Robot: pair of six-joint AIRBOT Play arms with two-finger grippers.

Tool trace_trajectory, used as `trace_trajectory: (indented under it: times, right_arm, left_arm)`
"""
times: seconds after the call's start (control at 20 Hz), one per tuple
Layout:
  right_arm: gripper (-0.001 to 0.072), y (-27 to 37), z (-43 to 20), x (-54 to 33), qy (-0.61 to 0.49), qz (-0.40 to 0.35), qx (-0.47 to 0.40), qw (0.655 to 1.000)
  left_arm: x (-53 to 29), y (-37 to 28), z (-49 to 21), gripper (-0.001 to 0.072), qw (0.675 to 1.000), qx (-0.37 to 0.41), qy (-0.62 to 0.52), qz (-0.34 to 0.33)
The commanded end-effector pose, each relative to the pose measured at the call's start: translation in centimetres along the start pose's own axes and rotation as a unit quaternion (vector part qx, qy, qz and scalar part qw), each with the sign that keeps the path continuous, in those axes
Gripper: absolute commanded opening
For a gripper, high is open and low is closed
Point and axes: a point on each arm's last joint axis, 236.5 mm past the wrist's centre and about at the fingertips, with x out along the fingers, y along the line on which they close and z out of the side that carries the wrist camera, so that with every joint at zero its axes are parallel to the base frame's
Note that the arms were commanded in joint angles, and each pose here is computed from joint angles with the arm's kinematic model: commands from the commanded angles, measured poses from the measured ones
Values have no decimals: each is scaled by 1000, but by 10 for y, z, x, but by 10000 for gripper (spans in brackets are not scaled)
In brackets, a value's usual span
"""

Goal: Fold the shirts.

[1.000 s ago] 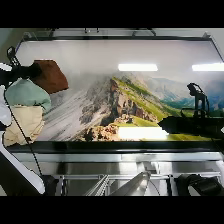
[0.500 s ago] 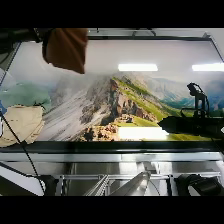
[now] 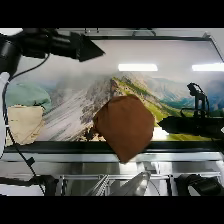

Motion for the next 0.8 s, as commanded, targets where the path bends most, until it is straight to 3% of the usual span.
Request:
trace_trajectory:
  times: [0.0,0.15,0.2,0.25,0.3,0.35,0.5,0.65,0.7,0.75]
  right_arm:
    - [17,0,-5,0,10,0,0,1000]
    - [28,1,-25,-1,53,4,-17,998]
    - [138,0,-25,1,56,3,-22,998]
    - [371,-2,-25,4,61,0,-21,998]
    - [406,-5,-26,8,69,-3,-18,997]
    - [352,-8,-25,14,76,-6,-8,997]
    - [372,-45,-21,22,84,-65,17,994]
    - [378,-103,-3,4,47,-126,102,986]
    - [475,-115,1,-1,38,-123,128,983]
    - [527,-118,2,-1,41,-100,146,983]
  left_arm:
    - [15,50,-54,268,993,-67,70,67]
    - [13,84,-112,268,978,-136,134,82]
    - [11,96,-130,268,972,-154,151,95]
    - [8,112,-148,268,964,-172,165,115]
    - [6,126,-162,268,959,-187,172,130]
    - [4,139,-175,268,953,-202,175,144]
    - [9,165,-206,290,941,-237,170,170]
    - [23,176,-229,290,936,-248,182,173]
    - [30,172,-237,290,935,-243,201,161]
    - [38,169,-246,290,933,-242,218,153]
